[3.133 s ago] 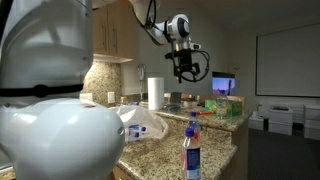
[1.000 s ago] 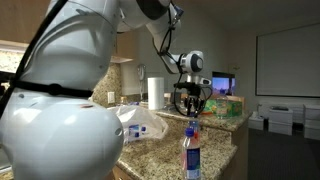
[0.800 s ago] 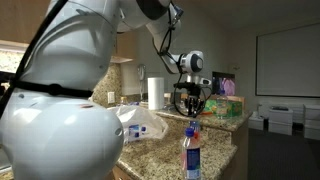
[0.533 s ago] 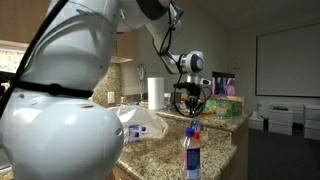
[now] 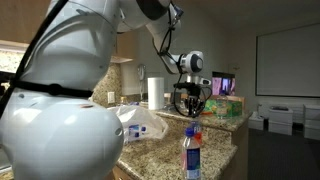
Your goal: Pick up the bottles from the counter and put them in the plastic bag
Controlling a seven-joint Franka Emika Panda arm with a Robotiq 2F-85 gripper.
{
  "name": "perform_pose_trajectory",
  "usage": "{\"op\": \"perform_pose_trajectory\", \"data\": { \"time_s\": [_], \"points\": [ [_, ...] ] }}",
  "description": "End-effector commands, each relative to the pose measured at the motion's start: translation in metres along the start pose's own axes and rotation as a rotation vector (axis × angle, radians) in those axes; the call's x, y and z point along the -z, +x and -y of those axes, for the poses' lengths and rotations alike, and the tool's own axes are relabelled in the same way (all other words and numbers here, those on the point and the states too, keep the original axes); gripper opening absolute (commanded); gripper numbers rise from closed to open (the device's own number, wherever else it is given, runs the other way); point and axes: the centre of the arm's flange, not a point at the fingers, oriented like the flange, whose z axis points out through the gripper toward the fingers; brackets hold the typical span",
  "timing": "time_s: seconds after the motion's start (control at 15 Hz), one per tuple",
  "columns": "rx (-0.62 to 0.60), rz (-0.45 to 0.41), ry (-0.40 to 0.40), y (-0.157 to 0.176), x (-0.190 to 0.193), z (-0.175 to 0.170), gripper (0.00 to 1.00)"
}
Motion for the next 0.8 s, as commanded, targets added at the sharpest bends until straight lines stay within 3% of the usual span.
{"op": "perform_pose_trajectory", "data": {
  "time_s": [0.0,0.33,0.47,0.6,0.67,0.73],
  "points": [
    [-0.031,-0.006,0.014,-0.002,0.007,-0.001,0.63],
    [-0.039,-0.026,0.012,0.009,0.0,0.004,0.95],
    [-0.045,-0.025,0.009,0.015,0.0,0.006,1.0],
    [-0.054,-0.023,0.006,0.019,-0.001,0.007,0.98],
    [-0.06,-0.025,0.006,0.021,0.0,0.008,0.75],
    [-0.063,-0.027,0.006,0.022,0.002,0.008,0.74]
  ]
}}
